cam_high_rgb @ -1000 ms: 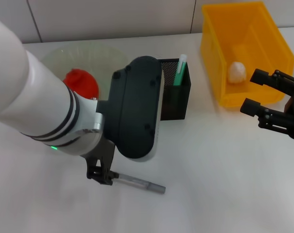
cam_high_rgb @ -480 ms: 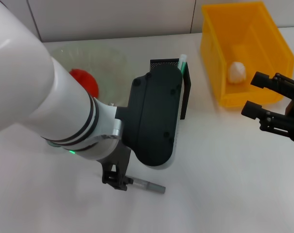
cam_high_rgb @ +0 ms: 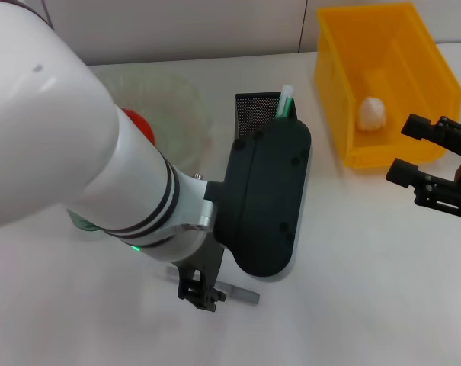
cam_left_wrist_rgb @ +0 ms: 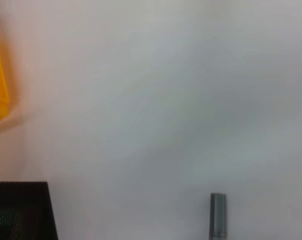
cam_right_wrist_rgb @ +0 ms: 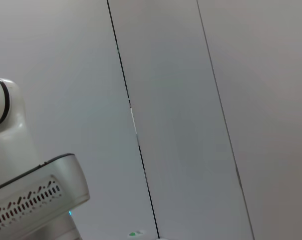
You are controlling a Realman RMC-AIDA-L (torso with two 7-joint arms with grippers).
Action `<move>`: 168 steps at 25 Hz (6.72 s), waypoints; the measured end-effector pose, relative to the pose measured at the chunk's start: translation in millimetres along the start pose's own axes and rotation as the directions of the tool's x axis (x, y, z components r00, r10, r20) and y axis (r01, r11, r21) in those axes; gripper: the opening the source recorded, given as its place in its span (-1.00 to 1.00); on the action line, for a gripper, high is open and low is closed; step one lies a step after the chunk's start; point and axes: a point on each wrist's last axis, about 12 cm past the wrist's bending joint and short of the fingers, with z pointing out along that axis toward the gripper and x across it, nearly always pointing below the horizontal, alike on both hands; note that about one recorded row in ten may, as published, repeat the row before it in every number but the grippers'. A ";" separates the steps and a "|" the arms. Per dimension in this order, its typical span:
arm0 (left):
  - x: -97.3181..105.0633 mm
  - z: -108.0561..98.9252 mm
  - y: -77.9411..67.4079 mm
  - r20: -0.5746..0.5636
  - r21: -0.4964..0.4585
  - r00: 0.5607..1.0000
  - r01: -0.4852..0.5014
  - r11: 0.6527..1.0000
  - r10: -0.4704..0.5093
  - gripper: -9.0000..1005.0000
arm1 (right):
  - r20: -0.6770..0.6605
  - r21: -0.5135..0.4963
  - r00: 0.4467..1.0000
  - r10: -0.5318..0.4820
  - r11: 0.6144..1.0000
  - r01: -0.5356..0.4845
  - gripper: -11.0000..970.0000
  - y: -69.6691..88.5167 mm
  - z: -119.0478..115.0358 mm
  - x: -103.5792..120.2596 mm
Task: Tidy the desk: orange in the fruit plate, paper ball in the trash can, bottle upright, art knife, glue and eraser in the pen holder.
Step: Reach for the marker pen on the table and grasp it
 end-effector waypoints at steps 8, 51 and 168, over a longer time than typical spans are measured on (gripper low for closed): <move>-1.7 7.8 3.1 -0.007 0.003 1.000 -0.009 1.000 0.009 0.45 | -0.002 0.006 1.000 0.003 1.000 -0.003 0.68 1.0 -2.1 1.1; -3.3 40.1 17.1 -0.036 0.071 0.999 -0.017 0.997 0.020 0.31 | -0.136 -0.007 0.991 -0.020 1.000 0.019 0.68 3.1 -12.3 13.0; 3.7 65.7 19.3 -0.052 0.148 0.999 0.015 0.989 -0.007 0.10 | -0.230 -0.089 0.969 0.087 0.990 -0.110 0.68 5.0 -17.3 15.5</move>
